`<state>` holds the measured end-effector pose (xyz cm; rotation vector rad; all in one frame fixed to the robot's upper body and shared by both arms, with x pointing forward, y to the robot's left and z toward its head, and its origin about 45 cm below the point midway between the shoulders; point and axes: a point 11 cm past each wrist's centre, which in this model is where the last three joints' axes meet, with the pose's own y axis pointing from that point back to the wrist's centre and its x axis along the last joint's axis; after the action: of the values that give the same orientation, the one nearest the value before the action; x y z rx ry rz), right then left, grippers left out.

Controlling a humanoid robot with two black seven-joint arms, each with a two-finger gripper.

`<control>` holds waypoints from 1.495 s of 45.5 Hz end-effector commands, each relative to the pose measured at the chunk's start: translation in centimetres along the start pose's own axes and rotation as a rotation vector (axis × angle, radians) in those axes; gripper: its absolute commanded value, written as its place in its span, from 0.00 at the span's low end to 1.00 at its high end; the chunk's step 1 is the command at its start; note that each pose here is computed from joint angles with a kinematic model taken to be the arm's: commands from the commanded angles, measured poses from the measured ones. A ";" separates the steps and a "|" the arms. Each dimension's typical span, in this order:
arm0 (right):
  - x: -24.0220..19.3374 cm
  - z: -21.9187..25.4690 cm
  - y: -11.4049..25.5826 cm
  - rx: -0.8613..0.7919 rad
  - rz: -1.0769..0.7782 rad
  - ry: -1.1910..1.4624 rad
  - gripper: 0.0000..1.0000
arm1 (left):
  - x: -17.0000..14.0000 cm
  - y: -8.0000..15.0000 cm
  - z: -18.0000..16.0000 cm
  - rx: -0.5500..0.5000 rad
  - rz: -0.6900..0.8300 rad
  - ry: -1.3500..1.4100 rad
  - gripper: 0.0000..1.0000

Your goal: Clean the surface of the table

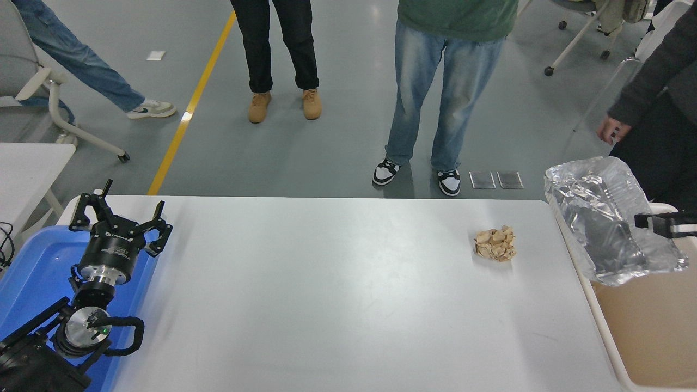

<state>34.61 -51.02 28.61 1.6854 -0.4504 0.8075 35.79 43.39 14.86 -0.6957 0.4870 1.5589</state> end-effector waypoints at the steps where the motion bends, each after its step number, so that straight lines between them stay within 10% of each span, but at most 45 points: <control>1: -2.0 3.5 -1.3 -0.071 -0.023 -0.042 0.00 | 0.0 0.0 0.0 0.000 0.000 0.000 0.99; 68: -15.7 9.5 -4.9 -0.552 -0.007 -0.039 0.00 | 0.0 0.0 0.0 0.000 0.000 0.000 0.99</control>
<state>30.17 -60.39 13.60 1.2333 -0.6222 0.5865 35.79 43.39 14.87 -0.6956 0.4868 1.5589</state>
